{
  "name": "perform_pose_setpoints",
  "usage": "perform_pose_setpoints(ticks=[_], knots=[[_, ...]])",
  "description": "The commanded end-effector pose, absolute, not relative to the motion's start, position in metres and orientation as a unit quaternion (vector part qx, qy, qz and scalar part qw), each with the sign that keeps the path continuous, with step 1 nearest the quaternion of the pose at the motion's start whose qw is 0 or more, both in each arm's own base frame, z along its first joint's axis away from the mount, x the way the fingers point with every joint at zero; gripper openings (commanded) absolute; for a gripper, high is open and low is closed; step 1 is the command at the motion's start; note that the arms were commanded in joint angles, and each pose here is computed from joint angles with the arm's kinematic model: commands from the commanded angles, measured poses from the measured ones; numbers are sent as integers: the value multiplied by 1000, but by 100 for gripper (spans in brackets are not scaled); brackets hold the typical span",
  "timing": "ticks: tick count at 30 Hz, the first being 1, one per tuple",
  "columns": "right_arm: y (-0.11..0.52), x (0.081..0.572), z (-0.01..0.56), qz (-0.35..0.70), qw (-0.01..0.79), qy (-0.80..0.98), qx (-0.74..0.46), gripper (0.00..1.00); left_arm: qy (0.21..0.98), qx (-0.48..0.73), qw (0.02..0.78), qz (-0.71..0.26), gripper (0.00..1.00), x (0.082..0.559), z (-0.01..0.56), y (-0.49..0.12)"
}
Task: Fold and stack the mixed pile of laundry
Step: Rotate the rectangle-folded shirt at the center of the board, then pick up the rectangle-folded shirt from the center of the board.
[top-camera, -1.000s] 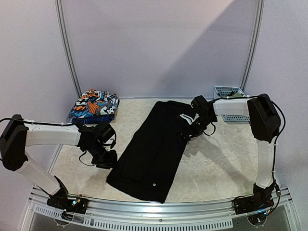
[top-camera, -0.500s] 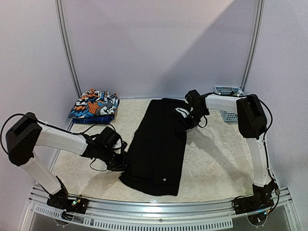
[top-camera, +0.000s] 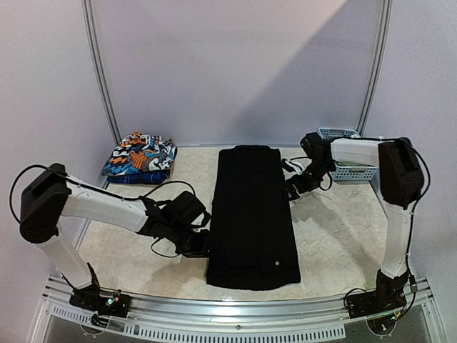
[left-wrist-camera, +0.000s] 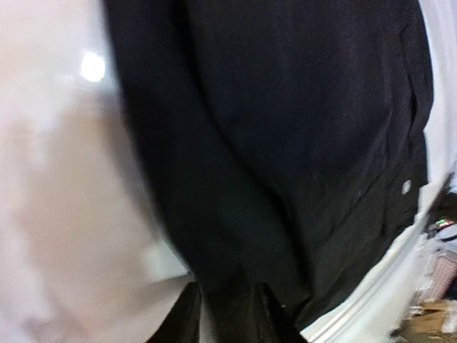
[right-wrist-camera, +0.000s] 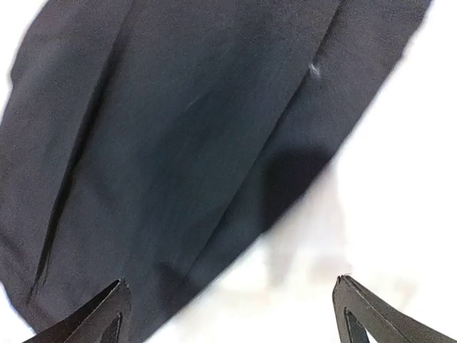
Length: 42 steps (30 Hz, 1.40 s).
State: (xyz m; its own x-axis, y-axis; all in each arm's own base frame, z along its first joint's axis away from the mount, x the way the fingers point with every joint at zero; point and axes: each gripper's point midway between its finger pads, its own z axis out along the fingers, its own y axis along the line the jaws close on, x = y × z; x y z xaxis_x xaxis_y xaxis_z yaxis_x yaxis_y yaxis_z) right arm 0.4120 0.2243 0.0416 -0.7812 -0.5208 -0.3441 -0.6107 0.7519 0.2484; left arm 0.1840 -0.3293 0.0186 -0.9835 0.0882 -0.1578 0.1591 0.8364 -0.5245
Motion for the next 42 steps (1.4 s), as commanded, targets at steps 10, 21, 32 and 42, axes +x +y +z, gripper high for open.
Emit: perform_pose_setpoints(ticks=[10,21,32,42], knots=[[206,319,242,243,394,788,-406,98,731,438,518,-71,90,201,254,-284],[228,177,120,156,253,663,-687,94,774,258,563,133,88,278,258,-223],[252,118,57,87,215,555,-799,97,574,748,332,-37,83,114,114,-321],[253,141,19,-2,186,586,-789,94,535,793,290,-25,81,99,63,-335]])
